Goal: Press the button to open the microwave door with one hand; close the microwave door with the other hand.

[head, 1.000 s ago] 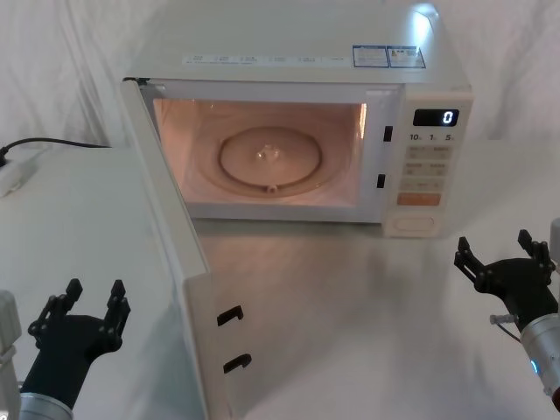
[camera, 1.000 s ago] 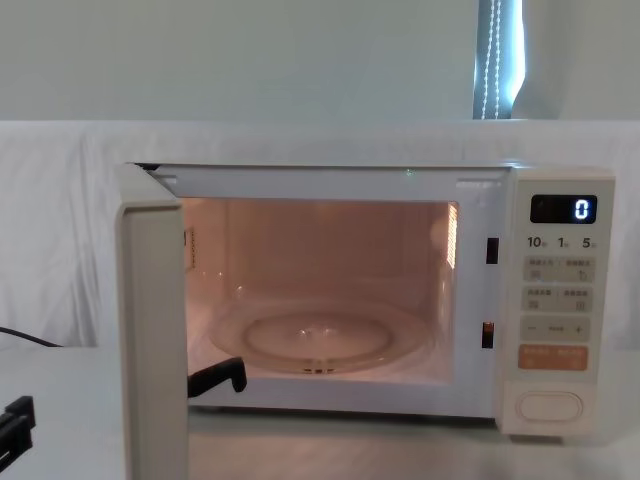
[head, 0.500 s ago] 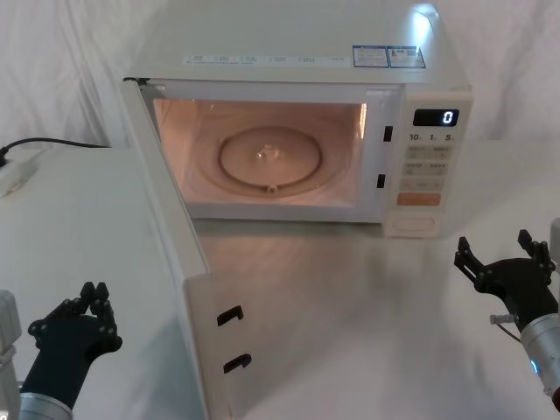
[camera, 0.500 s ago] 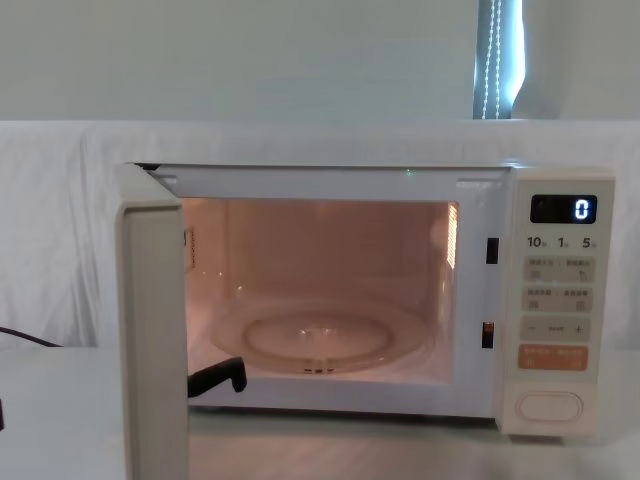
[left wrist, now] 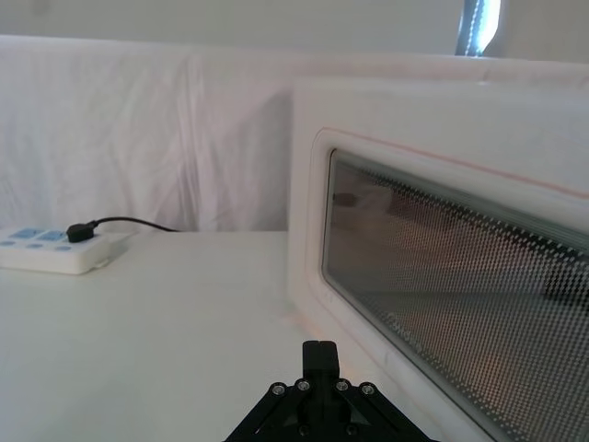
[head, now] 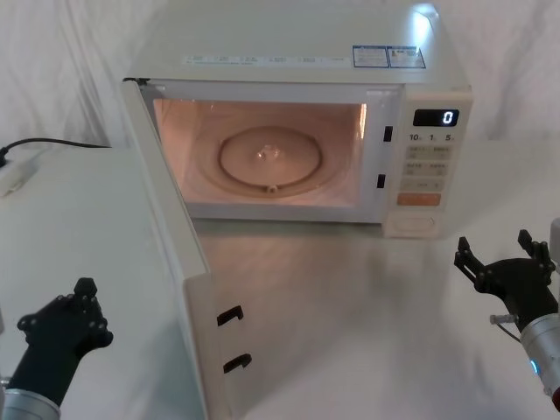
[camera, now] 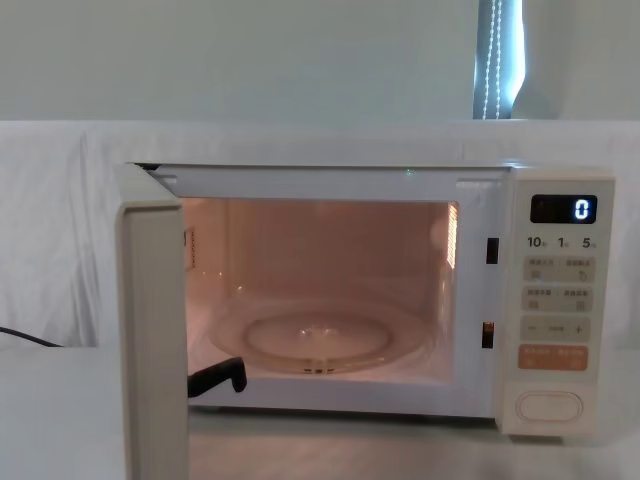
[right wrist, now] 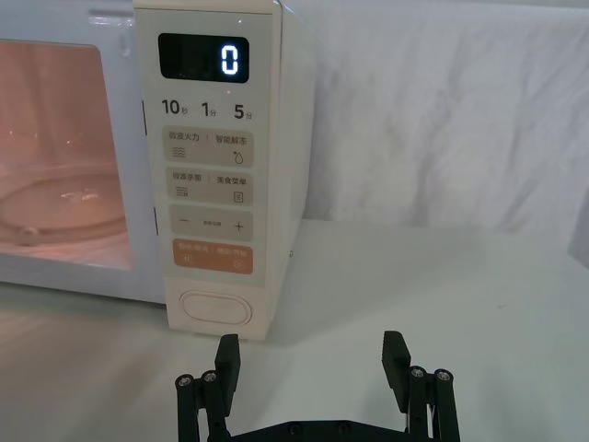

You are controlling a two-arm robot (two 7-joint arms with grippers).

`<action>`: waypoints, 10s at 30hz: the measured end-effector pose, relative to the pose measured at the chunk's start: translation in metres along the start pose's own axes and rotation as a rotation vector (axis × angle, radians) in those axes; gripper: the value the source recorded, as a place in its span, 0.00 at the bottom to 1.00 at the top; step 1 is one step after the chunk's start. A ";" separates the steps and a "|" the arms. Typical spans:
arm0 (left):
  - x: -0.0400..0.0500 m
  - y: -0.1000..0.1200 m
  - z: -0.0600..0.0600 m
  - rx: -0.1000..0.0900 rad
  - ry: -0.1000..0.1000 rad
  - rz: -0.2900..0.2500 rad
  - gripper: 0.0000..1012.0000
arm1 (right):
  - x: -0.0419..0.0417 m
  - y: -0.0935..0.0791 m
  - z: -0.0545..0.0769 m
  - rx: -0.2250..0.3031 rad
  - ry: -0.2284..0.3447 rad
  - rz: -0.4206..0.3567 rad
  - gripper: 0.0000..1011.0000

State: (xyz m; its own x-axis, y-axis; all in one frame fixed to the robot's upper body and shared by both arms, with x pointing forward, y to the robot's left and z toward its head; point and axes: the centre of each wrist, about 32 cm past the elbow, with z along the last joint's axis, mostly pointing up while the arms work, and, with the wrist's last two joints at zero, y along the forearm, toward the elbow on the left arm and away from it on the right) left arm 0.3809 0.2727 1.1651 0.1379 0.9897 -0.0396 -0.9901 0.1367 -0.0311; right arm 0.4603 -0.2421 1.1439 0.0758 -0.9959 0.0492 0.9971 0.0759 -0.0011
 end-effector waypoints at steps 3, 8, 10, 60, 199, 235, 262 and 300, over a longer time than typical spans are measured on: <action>0.0035 0.001 0.005 -0.004 0.007 -0.016 0.00 | 0.0000 0.000 0.000 0.000 0.000 0.000 0.99; 0.0099 0.003 0.014 -0.005 0.026 -0.055 0.00 | 0.0000 0.000 0.000 0.000 0.000 0.000 0.99; 0.0140 0.003 0.021 -0.005 0.040 -0.079 0.00 | 0.0000 0.000 0.000 0.000 0.000 0.000 0.99; 0.0061 -0.045 0.071 0.013 0.136 -0.444 0.00 | 0.0000 0.000 0.000 0.000 0.000 0.000 0.99; -0.0966 -0.233 0.071 -0.056 0.055 -0.436 0.00 | 0.0000 0.000 0.000 0.000 0.000 0.000 0.99; -0.0936 -0.231 0.071 -0.053 0.096 -0.401 0.00 | 0.0000 0.000 0.000 0.000 0.000 0.000 0.99; -0.0642 -0.157 0.065 -0.104 0.083 -0.305 0.00 | 0.0000 0.000 0.000 0.000 0.000 0.000 0.99; -0.0042 -0.100 0.005 -0.076 -0.049 -0.033 0.98 | 0.0000 0.000 0.000 0.000 0.000 0.000 0.99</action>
State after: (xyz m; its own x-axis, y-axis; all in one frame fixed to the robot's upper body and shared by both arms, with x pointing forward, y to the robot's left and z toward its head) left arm 0.4795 0.2550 1.1731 0.1675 0.9858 0.0116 -0.9799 0.1678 -0.1076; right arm 0.4603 -0.2421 1.1439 0.0759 -0.9959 0.0491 0.9971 0.0760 -0.0011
